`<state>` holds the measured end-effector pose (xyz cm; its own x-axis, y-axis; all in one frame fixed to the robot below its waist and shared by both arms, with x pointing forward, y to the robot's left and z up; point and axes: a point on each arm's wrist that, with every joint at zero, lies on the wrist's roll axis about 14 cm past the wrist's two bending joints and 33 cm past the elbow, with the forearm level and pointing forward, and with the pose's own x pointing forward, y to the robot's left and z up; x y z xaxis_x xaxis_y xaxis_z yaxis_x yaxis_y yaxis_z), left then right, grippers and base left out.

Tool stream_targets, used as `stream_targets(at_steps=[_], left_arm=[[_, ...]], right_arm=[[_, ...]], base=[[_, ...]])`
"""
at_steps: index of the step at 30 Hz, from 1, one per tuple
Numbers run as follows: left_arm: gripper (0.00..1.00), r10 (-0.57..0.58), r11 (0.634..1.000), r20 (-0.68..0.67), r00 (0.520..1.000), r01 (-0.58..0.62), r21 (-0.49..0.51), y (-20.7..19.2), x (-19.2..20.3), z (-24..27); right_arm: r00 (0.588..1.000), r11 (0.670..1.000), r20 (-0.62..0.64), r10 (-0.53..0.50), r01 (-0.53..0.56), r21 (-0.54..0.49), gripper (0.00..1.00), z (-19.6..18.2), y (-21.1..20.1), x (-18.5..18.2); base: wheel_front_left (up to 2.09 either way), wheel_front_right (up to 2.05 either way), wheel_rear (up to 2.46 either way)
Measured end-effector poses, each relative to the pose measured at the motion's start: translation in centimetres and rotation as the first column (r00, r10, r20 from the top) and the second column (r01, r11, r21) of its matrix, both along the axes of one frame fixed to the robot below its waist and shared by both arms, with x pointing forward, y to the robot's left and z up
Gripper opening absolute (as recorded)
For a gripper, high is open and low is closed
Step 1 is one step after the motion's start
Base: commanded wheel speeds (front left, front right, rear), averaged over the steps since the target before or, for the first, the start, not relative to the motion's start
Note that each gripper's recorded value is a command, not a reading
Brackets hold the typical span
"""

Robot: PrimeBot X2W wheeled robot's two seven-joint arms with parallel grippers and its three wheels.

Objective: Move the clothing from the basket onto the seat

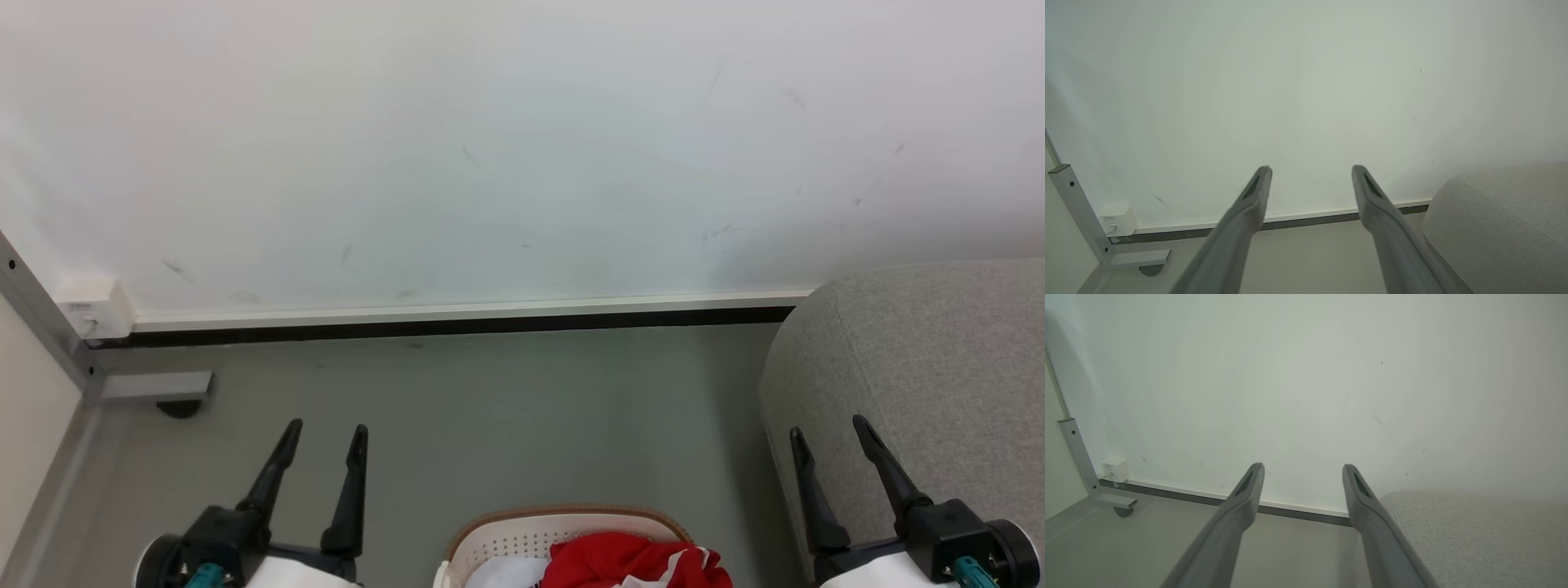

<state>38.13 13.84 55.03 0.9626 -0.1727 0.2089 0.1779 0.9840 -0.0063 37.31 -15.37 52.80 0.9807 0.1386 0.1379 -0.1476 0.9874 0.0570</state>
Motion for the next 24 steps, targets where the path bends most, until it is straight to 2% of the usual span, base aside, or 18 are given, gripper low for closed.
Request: stream_targets(at_steps=[24], left_arm=[[1.0, -0.015, 0.998, -0.02, 1.0, 0.014, -0.054, -0.29, 0.56, -0.44]], right_arm=[[1.0, 0.999, 0.007, -0.021, 0.021, 0.024, 1.0, 0.27, -0.71, -0.18]], base=[[0.0, 0.0, 0.0]])
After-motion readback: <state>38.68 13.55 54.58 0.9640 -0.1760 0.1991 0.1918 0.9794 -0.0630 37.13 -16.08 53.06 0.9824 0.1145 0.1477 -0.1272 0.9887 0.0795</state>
